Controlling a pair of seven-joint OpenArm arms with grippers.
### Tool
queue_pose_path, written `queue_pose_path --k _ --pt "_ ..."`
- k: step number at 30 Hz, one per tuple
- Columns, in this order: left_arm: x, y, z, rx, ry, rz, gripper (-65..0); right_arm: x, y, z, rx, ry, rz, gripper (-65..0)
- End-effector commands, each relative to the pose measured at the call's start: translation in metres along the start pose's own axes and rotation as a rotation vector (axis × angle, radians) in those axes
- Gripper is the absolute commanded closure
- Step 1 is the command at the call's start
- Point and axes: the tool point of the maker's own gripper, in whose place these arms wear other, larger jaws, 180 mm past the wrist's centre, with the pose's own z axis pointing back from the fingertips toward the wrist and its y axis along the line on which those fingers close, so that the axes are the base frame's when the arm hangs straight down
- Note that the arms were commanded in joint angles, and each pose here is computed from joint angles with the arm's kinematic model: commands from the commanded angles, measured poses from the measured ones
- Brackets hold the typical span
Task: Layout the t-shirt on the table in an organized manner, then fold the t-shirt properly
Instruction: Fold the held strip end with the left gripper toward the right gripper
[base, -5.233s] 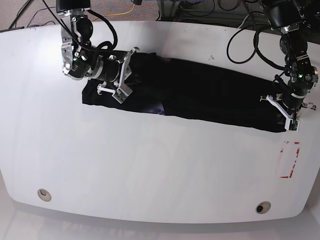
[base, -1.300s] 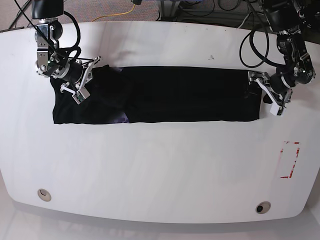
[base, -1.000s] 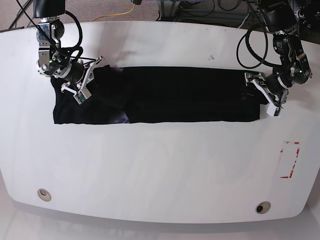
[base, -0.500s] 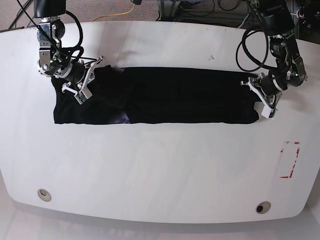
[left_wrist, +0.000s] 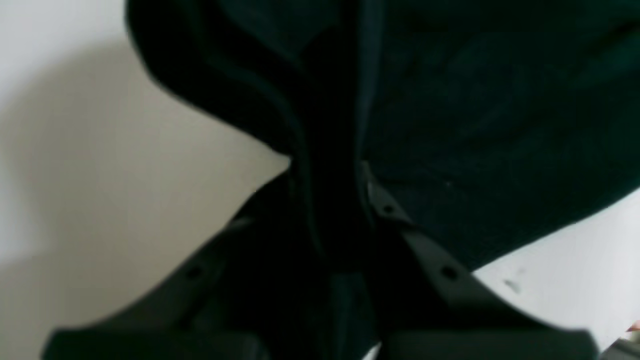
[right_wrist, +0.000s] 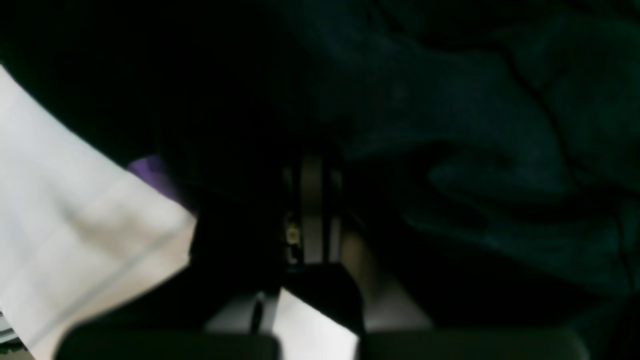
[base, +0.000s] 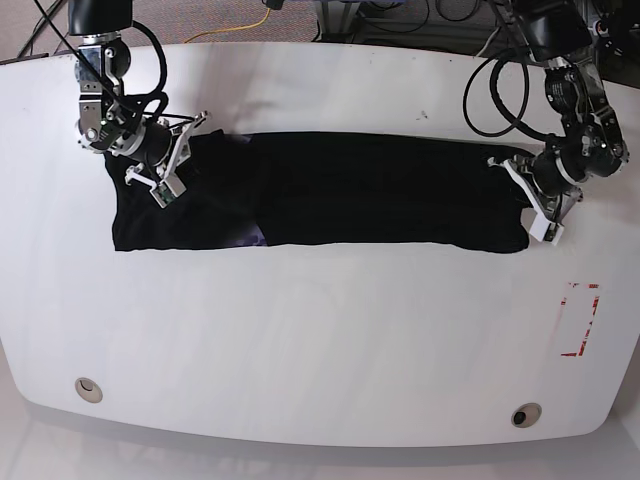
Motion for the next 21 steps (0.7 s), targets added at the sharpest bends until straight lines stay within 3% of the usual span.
queue_pose_path --k 1,6,21 --pt "0.031 0.003 0.018 0.044 -0.060 -0.062 0.0 -0.018 -0.006 0.003 -0.024 0.092 0.025 -0.5" --pt "0.046 -0.012 0.029 0.056 -0.050 -0.142 0.0 -0.018 -0.006 0.003 -0.024 0.091 0.026 -0.5" --pt "0.074 -0.115 -0.009 -0.168 -0.040 -0.259 0.0 -0.019 -0.007 0.004 -0.026 0.109 0.031 -0.5"
